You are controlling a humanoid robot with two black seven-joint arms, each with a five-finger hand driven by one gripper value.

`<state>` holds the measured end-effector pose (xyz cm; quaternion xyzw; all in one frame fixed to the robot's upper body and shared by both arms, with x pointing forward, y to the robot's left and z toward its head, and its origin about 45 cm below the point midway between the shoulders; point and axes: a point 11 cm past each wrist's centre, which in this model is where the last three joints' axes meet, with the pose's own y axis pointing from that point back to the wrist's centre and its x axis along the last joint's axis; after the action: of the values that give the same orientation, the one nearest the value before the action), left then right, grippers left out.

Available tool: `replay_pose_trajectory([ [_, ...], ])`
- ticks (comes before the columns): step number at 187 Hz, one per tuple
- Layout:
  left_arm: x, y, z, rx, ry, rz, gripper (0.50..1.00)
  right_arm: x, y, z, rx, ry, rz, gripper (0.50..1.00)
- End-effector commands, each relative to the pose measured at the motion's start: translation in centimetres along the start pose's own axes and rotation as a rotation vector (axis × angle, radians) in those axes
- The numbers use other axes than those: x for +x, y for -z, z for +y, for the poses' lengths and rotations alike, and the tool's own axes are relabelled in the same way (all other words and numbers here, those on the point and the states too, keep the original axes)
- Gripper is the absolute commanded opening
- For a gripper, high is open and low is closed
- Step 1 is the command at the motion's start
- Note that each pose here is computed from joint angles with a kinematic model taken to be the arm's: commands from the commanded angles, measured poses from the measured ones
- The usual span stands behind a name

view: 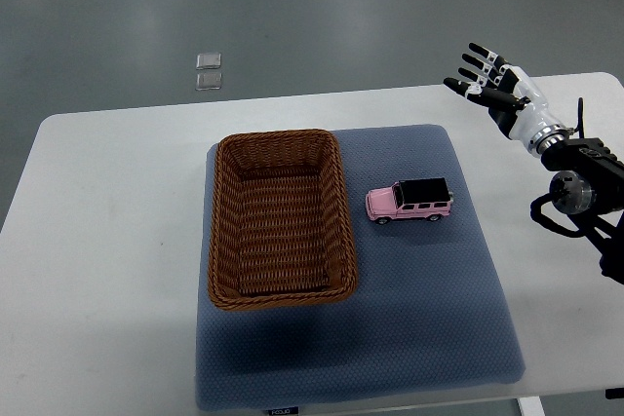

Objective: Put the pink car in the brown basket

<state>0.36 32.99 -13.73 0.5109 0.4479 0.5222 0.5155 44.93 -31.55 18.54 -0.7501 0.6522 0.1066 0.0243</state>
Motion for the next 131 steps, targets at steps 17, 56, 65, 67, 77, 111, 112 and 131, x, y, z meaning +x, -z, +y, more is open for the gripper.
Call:
replay_pose_trajectory([
  [17, 0.0, 0.0, 0.0, 0.000, 0.000, -0.002, 1.000, -0.1, 0.3, -0.1, 0.002, 0.005, 0.007, 0.911],
  [56, 0.0, 0.0, 0.0, 0.000, 0.000, 0.000, 1.000, -0.2, 0.2, -0.1, -0.015, 0.035, 0.053, 0.911],
  [65, 0.0, 0.0, 0.0, 0.000, 0.000, 0.000, 1.000, 0.0, 0.5, -0.1, -0.012, 0.042, 0.077, 0.911],
  [67, 0.0, 0.0, 0.0, 0.000, 0.000, 0.000, 1.000, 0.0, 0.5, -0.1, -0.013, 0.045, 0.081, 0.911],
  [77, 0.0, 0.0, 0.0, 0.000, 0.000, 0.000, 1.000, -0.1, 0.7, -0.1, -0.012, 0.058, 0.110, 0.911],
  [111, 0.0, 0.0, 0.0, 0.000, 0.000, 0.000, 1.000, -0.4, 1.7, -0.3, -0.016, 0.130, 0.225, 0.911],
  [112, 0.0, 0.0, 0.0, 0.000, 0.000, 0.000, 1.000, -0.5, 1.6, -0.3, -0.020, 0.137, 0.232, 0.911],
  [131, 0.0, 0.0, 0.0, 0.000, 0.000, 0.000, 1.000, -0.7, 2.7, -0.7, -0.027, 0.174, 0.307, 0.911],
])
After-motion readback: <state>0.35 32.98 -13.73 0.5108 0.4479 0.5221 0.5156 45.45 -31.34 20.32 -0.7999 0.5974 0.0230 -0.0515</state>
